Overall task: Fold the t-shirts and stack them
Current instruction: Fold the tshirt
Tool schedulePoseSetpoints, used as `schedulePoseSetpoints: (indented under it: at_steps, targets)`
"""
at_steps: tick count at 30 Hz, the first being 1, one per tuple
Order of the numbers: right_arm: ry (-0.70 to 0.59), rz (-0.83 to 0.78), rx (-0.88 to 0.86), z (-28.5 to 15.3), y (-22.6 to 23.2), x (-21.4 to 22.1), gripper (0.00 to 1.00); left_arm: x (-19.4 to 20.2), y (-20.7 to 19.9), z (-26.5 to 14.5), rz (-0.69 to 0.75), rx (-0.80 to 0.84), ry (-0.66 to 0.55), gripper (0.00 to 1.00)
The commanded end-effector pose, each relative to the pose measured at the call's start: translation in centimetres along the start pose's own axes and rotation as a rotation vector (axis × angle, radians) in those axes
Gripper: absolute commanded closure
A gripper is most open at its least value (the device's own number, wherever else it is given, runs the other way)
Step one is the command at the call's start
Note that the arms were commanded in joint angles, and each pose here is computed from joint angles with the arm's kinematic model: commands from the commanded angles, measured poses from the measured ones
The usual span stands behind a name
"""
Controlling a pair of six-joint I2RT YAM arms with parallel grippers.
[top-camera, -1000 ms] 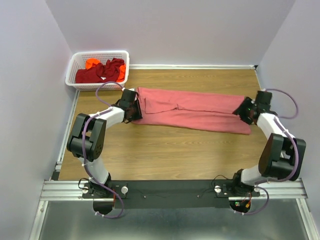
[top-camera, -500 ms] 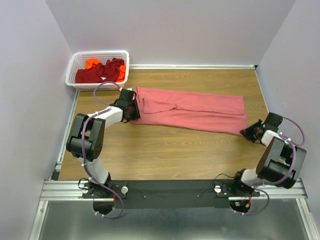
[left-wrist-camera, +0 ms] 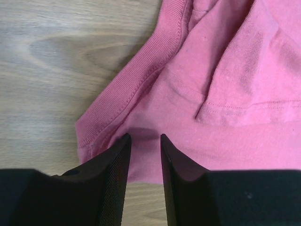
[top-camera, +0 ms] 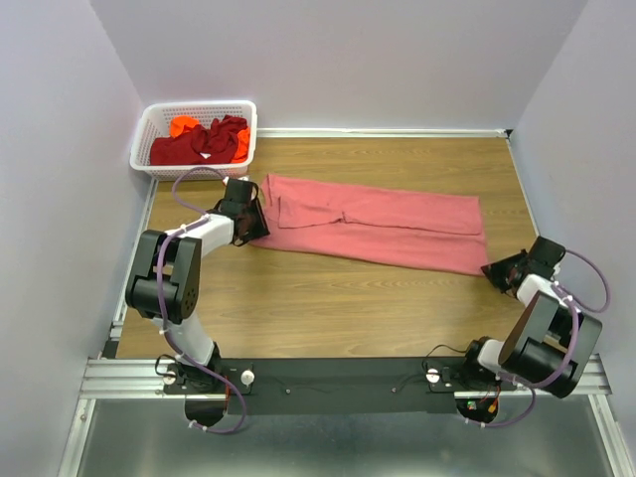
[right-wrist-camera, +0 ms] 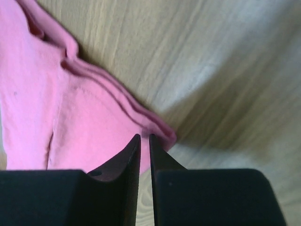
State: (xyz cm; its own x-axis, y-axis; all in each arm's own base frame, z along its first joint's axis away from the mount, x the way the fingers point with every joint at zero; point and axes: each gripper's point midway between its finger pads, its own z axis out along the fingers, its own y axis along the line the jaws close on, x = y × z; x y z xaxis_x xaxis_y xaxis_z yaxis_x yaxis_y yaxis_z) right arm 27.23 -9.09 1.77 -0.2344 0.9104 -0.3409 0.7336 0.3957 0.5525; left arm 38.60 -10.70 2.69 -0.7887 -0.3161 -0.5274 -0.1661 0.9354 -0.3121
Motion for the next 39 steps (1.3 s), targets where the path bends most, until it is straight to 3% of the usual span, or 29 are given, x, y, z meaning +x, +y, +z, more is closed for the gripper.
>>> schedulePoseSetpoints:
  at_steps: [1, 4, 8, 13, 18, 28, 31, 39]
  targets:
    - [-0.036, 0.014, 0.052, -1.3, -0.9, -0.6, 0.80, 2.3, 3.6, -0.6, -0.008, -0.122, 0.077, 0.57]
    - [-0.018, -0.034, -0.053, -1.8, 2.5, -1.4, 0.79, 0.2, 2.3, -1.5, -0.002, -0.083, 0.032, 0.49]
    - [-0.021, -0.170, -0.177, -2.7, 8.1, -2.3, 0.77, -2.5, 0.7, -3.1, 0.007, -0.048, -0.029, 0.32]
    - [0.042, -0.294, -0.322, -3.3, 14.0, -0.5, 0.75, -4.4, -0.4, -4.1, 0.002, -0.027, -0.072, 0.30]
    - [0.283, -0.450, -0.508, -3.5, 18.7, 7.6, 0.73, -3.5, 0.0, -3.7, -0.010, -0.037, -0.052, 0.42]
    - [0.763, -0.744, -0.906, -7.3, 27.2, 30.2, 0.74, -2.1, -0.6, -3.1, 0.046, 0.002, -0.031, 0.50]
    - [0.848, -0.791, -0.973, -7.5, 28.9, 35.2, 0.78, -1.0, -0.1, -2.3, 0.050, -0.007, -0.005, 0.52]
    - [0.991, -0.856, -1.021, -7.0, 30.2, 43.4, 0.88, 0.7, 1.1, -1.1, 0.041, -0.038, 0.031, 0.57]
